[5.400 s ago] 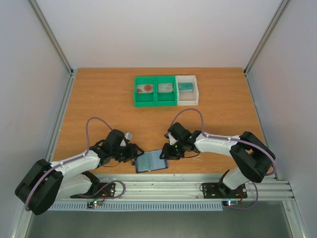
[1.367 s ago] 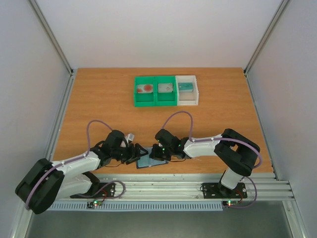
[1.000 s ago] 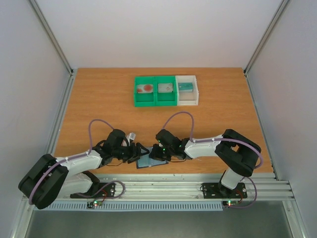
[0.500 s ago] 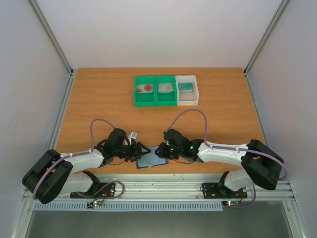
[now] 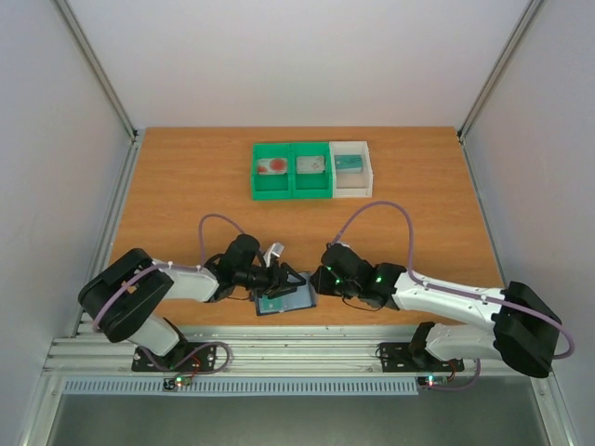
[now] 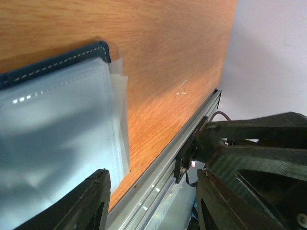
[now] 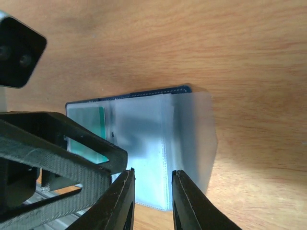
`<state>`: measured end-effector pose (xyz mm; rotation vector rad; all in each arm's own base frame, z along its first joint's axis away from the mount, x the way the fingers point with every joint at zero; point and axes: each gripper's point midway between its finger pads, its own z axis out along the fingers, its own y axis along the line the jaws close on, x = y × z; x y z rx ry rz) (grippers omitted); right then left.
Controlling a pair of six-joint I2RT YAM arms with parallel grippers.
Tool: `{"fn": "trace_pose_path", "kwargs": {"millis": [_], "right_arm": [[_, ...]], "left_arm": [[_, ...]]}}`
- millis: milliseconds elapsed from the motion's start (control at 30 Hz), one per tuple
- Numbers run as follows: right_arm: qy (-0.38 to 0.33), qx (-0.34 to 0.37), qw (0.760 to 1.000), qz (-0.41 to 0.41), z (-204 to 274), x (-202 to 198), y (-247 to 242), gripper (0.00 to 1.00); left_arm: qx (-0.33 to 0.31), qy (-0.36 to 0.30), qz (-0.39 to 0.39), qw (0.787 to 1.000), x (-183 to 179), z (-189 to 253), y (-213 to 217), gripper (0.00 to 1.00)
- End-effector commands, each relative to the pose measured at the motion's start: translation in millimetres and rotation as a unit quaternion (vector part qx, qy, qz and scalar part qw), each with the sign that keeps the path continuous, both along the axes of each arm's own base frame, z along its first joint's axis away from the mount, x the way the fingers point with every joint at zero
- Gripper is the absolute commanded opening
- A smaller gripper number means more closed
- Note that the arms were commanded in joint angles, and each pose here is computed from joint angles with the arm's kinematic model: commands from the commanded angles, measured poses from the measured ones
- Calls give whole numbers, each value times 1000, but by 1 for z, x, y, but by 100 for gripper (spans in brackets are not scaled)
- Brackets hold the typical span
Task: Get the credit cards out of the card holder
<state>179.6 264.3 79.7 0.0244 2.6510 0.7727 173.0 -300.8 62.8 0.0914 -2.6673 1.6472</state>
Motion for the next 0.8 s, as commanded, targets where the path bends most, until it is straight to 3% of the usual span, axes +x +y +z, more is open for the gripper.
{"fn": "trace_pose_path", "kwargs": {"millis": [0,367,600,767], "right_arm": [[-33,-19,999,-25,10,5,-19,23],[-29,11,999,20,16,-2,0,24],[-18,36,998,55,19,-8,23,23],[3,41,996,76,15,-12,39,23]], "left_arm": [[-30,-30,-9,999,10,14,-14,50],[-3,-54,2,999,7,22,-1,51],[91,-69,29,993,4,14,31,50],[172,-74,54,981,1,3,64,43]]}}
